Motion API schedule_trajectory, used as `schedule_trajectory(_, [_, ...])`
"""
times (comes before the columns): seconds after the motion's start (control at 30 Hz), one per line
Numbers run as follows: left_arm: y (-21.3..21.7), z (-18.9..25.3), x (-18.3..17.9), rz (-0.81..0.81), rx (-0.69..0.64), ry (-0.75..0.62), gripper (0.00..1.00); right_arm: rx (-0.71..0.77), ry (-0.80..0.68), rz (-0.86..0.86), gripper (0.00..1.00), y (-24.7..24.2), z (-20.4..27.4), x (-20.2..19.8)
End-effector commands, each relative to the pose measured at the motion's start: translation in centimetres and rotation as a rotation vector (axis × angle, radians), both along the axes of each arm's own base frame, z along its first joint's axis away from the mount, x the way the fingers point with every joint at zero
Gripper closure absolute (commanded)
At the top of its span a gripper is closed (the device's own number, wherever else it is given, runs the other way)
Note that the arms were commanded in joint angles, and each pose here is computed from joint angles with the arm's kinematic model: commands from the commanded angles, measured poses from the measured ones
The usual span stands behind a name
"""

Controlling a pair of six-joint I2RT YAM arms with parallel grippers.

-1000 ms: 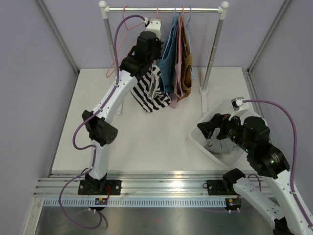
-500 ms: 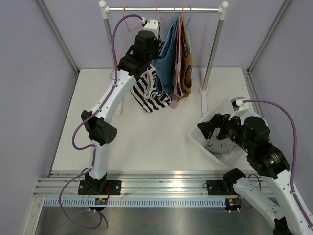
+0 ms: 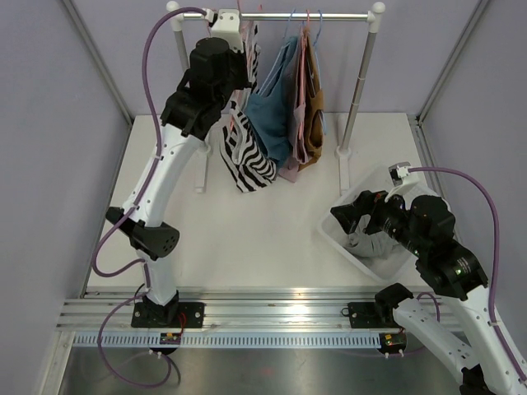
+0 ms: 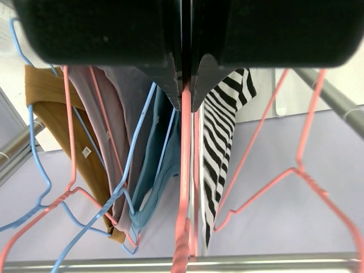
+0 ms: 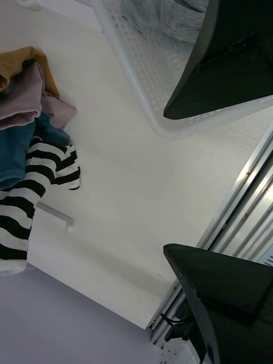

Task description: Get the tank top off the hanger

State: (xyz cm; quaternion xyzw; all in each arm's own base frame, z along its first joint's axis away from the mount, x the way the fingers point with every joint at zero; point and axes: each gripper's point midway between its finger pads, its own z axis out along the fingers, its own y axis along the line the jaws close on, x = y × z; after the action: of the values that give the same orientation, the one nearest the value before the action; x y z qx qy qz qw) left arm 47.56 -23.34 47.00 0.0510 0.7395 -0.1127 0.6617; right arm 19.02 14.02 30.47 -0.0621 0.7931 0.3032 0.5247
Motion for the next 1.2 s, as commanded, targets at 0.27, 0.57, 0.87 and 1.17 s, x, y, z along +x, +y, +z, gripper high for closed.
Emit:
schedule_trajectory(0.27, [3.6,2.2,-5.2,0.004,0.042,0.010,1.00,0.041,-0.104,0.049,0.01,0.5,3.8,-0.5])
schedule_trajectory(0.57, [4.9,0.8,-7.7,-0.002,0.063,0.073,1.00,0.049,-0.095,0.087,0.01,1.2,3.5,-0.7])
schedule_trajectory(0.87, [5.7,0.5,-12.3,-0.055,-0.010,0.134,1.00,0.044,-0.101,0.087,0.01,1.2,3.5,-0.5])
schedule_trajectory(1.17, [8.0,-1.8,-20.9,-0.150,-0.083,0.153,1.00,0.095,-0.148,0.115,0.01,1.6,5.8,-1.0])
